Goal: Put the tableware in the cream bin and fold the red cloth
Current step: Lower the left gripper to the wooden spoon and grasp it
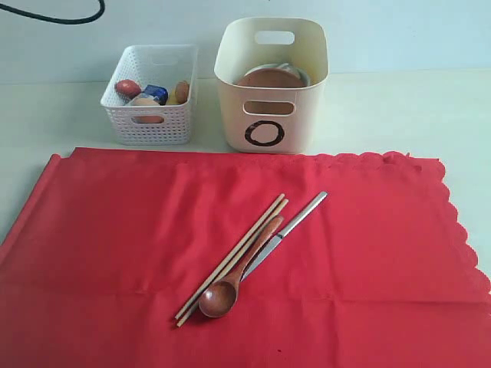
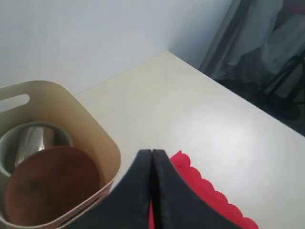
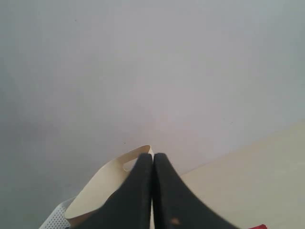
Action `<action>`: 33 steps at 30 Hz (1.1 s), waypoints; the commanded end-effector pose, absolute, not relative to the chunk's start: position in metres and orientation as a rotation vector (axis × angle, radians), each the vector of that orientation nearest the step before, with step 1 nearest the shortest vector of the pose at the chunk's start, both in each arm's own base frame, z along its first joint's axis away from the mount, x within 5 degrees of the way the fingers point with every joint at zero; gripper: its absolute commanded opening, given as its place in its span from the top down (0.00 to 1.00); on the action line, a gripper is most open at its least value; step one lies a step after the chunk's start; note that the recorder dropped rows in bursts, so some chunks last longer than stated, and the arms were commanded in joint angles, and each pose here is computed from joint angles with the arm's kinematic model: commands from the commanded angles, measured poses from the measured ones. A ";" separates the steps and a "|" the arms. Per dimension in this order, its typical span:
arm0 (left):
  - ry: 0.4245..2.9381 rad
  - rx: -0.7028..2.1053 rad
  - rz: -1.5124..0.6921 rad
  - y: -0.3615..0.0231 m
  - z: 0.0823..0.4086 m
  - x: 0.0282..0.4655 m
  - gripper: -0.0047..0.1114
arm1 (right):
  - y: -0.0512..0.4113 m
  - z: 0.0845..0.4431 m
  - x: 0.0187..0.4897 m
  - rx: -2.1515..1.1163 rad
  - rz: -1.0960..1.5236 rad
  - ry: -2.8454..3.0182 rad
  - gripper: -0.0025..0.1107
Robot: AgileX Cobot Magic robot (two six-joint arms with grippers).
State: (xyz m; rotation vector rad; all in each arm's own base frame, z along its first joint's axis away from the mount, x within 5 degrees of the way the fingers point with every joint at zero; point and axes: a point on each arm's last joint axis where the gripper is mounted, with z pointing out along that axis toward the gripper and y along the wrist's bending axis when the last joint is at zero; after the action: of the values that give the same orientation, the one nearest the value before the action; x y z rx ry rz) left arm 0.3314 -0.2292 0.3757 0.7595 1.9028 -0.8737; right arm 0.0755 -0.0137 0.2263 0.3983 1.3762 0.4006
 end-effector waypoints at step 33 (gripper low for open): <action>2.363 0.899 -0.795 -0.210 0.209 0.260 0.91 | -0.014 0.226 0.075 0.392 0.390 1.371 0.98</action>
State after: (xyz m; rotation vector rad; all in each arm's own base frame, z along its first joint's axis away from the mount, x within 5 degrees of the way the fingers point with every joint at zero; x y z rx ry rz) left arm 0.2664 -0.1964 0.2231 0.7913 2.3533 -0.7920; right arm 0.0755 -0.0137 0.2263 0.3983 1.3762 0.4006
